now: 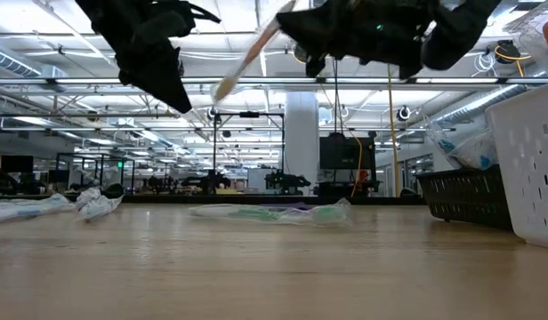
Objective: Pick & Place Toothbrushes
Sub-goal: Put the orange toothbrush into the white bin, then put the green toothbrush into the black bin
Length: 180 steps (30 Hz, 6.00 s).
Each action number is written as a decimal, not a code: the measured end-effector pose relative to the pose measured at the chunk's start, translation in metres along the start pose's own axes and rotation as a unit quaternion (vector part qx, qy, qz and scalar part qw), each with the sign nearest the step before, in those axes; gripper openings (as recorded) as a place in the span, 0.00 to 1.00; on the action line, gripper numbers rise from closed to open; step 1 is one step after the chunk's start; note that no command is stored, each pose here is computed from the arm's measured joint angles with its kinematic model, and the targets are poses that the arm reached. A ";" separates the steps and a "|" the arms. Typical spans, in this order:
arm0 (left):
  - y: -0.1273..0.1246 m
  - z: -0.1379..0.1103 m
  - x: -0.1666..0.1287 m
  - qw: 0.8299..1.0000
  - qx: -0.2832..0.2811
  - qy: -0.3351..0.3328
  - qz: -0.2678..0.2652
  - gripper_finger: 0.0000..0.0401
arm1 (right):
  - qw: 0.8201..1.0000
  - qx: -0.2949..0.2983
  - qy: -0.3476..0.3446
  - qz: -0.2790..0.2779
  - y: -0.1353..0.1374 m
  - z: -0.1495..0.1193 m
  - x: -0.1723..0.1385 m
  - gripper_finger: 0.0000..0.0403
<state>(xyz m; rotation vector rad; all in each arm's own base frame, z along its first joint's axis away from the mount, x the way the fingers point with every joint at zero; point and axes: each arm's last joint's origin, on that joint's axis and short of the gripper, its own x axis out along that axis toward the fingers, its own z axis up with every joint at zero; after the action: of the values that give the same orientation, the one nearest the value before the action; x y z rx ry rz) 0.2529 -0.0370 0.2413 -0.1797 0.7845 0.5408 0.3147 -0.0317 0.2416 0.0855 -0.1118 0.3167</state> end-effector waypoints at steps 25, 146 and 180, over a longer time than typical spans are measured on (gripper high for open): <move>0.001 -0.008 0.009 0.999 -0.027 -0.030 0.011 0.16 | 0.982 -0.029 0.173 0.065 0.161 0.044 -0.088 0.03; -0.056 -0.025 0.099 0.977 0.152 -0.027 -0.149 0.16 | 0.952 -0.103 0.272 -0.093 0.178 0.004 -0.099 0.41; -0.066 -0.036 0.110 0.946 0.175 0.029 -0.270 0.16 | 0.947 -0.117 0.283 -0.100 0.173 0.003 -0.099 0.40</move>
<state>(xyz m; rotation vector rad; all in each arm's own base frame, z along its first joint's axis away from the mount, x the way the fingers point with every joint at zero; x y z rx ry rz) 0.3288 -0.0621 0.1348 -0.0755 0.8339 -0.1270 0.1667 0.1021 0.2436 -0.2298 0.4293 0.1127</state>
